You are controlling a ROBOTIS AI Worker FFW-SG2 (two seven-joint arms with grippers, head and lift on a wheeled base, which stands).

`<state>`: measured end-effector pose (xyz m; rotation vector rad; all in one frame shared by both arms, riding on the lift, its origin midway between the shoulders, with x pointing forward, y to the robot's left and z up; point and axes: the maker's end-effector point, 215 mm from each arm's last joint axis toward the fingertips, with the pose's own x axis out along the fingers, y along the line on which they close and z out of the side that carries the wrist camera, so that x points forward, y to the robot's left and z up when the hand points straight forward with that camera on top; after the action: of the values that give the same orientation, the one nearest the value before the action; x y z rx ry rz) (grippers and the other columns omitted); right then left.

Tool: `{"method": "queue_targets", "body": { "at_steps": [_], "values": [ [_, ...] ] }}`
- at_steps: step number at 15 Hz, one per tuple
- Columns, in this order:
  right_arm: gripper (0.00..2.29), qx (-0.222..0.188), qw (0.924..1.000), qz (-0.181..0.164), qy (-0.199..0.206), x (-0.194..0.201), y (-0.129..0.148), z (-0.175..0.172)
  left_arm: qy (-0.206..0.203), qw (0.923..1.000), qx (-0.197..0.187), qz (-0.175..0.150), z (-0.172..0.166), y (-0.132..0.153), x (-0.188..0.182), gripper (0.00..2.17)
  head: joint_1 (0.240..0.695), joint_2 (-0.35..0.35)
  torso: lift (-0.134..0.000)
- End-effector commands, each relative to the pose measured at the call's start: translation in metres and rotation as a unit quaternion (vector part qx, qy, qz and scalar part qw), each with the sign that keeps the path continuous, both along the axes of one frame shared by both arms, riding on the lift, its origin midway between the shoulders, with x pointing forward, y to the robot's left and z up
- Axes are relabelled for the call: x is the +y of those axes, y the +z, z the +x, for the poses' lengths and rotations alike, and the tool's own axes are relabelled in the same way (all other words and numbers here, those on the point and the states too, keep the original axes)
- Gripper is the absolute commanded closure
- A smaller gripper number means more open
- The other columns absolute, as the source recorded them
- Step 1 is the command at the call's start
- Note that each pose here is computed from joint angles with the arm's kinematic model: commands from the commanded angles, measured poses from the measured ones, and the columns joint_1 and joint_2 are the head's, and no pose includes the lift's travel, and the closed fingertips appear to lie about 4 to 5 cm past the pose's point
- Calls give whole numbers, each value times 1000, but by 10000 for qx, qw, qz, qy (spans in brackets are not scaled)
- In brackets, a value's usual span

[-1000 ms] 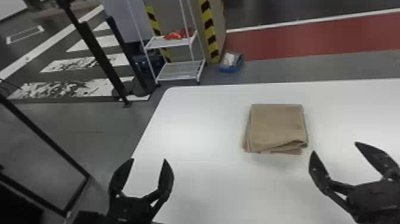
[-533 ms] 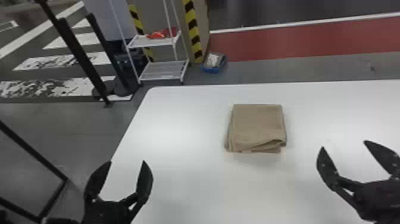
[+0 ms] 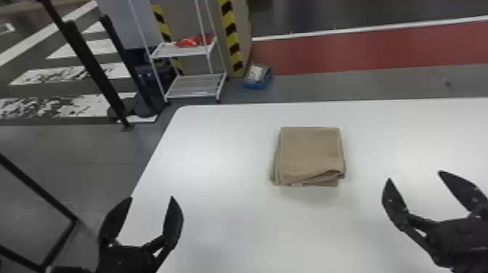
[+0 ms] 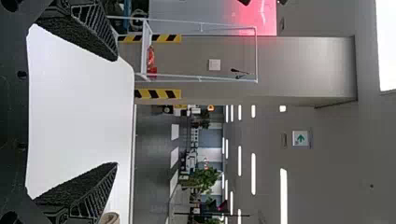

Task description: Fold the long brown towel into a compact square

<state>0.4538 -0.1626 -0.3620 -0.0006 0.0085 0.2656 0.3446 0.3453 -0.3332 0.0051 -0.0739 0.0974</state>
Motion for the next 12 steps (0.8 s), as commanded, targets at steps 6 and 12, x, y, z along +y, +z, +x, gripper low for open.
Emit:
{"method": "queue_targets", "body": {
  "at_steps": [6, 12],
  "values": [
    [80, 29, 10000, 24, 24, 3, -2, -1, 1, 9999, 139, -61, 3, -7, -1, 73, 695, 255, -123],
    [80, 30, 10000, 22, 40, 4, -2, -2, -43, 9998, 167, -59, 7, -10, -4, 73, 695, 254, -123]
  ]
}}
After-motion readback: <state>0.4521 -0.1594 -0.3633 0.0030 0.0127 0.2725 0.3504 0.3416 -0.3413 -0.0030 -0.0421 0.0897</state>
